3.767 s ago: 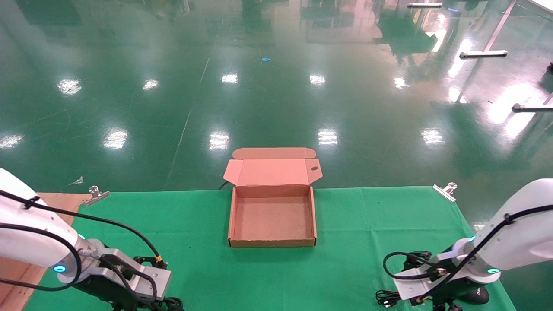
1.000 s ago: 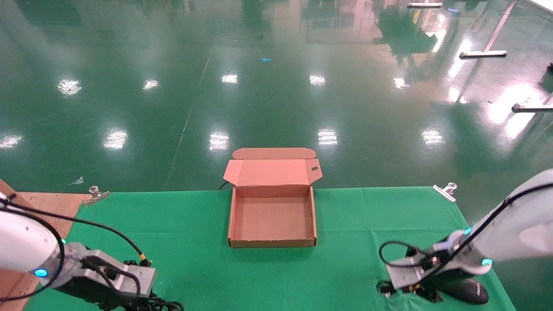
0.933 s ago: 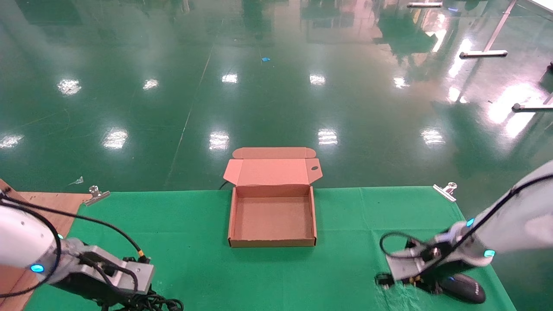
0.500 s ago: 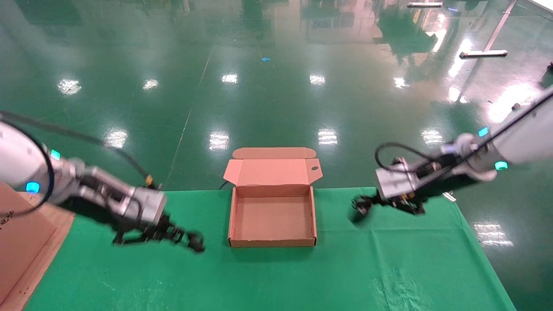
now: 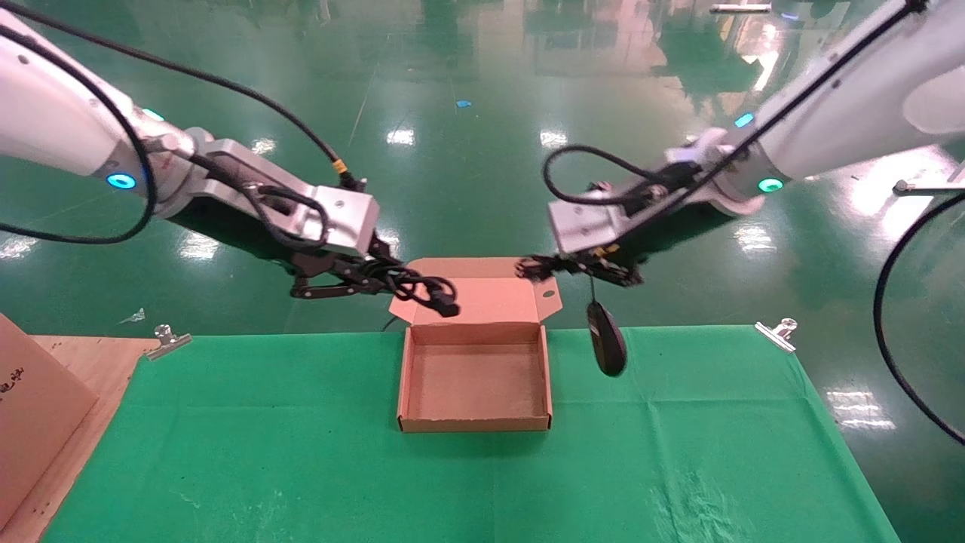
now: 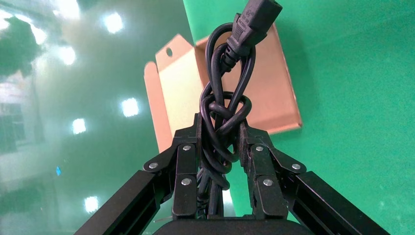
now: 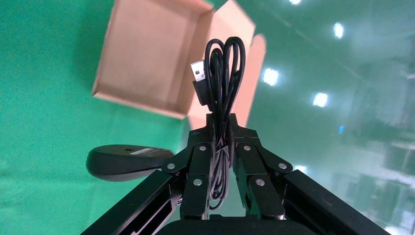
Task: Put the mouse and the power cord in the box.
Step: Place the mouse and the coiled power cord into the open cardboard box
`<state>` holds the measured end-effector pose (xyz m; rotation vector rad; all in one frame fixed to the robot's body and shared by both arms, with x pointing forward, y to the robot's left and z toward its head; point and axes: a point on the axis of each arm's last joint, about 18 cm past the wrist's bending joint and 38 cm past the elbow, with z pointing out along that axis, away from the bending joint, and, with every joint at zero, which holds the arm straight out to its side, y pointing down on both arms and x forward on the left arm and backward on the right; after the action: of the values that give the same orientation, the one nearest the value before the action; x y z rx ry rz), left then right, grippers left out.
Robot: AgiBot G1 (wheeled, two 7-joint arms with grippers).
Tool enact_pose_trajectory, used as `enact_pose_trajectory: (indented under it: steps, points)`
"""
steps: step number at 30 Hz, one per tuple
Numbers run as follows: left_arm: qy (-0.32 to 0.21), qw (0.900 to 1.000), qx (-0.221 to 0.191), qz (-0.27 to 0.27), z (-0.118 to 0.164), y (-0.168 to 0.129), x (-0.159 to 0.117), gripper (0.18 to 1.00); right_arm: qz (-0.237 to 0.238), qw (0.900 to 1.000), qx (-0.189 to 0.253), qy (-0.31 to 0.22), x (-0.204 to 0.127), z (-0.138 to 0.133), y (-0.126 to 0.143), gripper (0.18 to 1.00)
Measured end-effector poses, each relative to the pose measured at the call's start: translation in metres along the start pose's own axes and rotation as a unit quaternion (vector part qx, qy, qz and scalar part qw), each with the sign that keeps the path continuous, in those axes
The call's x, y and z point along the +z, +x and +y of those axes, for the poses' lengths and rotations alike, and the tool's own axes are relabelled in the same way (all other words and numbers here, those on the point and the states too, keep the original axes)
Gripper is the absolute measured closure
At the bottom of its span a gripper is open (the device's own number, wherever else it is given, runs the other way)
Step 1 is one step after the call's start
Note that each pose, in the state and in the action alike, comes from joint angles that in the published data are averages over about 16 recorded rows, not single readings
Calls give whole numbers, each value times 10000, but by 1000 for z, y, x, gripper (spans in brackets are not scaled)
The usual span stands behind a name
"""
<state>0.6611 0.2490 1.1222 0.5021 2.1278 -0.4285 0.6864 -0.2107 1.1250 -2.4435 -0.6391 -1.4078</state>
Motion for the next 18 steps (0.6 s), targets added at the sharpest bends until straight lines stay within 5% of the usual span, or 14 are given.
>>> enact_pose_trajectory:
  steps: [9, 18]
  points:
    - [32, 9996, 233, -151, -8, -7, 16, 862, 163, 9997, -126, 112, 6, -24, 12, 954]
    - [-374, 9924, 702, -939, 10, -11, 79, 863, 236, 9996, -152, 90, 7, -27, 15, 954]
